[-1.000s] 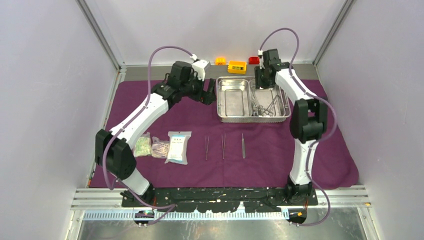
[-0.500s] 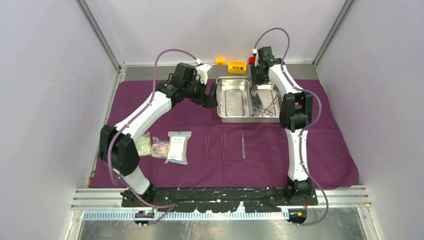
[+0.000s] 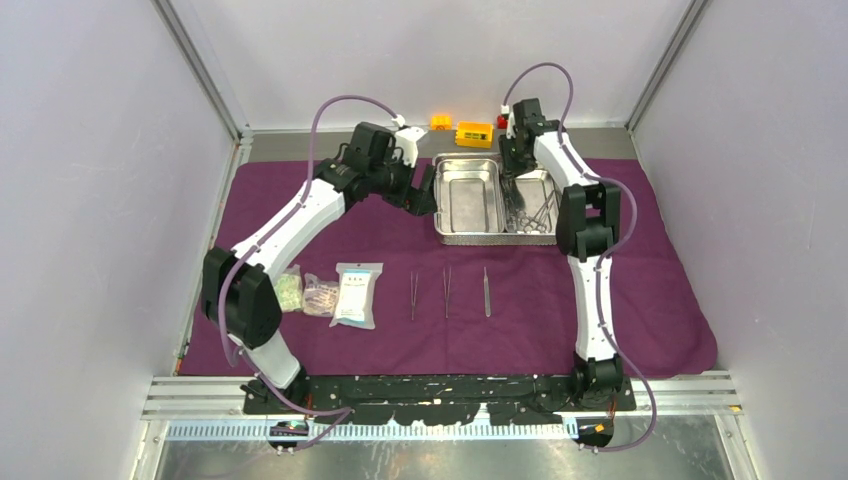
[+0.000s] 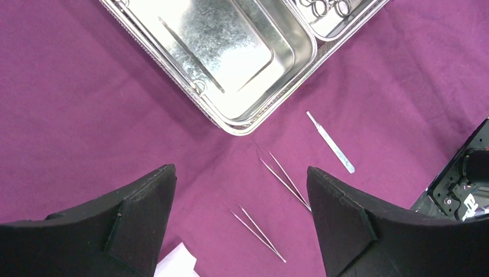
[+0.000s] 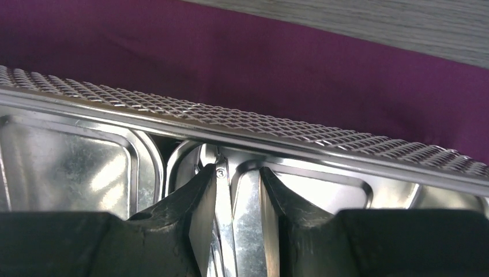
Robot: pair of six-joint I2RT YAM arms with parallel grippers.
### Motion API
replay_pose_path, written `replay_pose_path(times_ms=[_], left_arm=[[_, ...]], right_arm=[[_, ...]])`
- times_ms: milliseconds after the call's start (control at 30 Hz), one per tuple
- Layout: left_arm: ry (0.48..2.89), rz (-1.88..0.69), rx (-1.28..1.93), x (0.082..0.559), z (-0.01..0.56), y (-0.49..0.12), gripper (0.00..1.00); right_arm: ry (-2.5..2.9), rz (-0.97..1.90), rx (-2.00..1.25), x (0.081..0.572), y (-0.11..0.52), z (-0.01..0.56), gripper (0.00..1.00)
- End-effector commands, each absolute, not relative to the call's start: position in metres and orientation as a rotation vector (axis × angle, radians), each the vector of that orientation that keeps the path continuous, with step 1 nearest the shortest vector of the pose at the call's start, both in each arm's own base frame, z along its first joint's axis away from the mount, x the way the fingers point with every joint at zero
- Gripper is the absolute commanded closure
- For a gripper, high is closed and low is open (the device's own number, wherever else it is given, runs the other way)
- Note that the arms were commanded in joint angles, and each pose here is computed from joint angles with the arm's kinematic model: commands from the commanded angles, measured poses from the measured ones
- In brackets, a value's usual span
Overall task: Open and lay out the surgical kit
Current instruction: Adjust the medical item in the container.
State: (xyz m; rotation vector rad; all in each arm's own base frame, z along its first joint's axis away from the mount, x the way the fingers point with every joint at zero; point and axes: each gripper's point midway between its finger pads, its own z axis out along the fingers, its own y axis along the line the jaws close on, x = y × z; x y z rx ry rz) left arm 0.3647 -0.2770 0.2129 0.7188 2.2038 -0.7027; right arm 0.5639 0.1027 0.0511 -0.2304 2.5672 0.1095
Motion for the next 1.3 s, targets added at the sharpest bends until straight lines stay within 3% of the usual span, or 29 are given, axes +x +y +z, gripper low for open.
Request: replay_pose_path(times_ms=[0,867,1267], left_arm=[[2.163,-0.721,0.752,0.368,0.227,-0.280,0.15],[2.159,-0.868,0.785,0.365,0.214,-0.297,0.15],[2.154,-0.891,0.779,0.363,0.216,-0.298,0.15]], right_arm=[[2.490,0.135,-0.266,0.581,0.109,0.070,0.62],[2.518,0.125,-0.350,0.581,0.120,0.040,0.63],[2.493,-0.058,-0.373,0.585,0.097,0.046,0.70]])
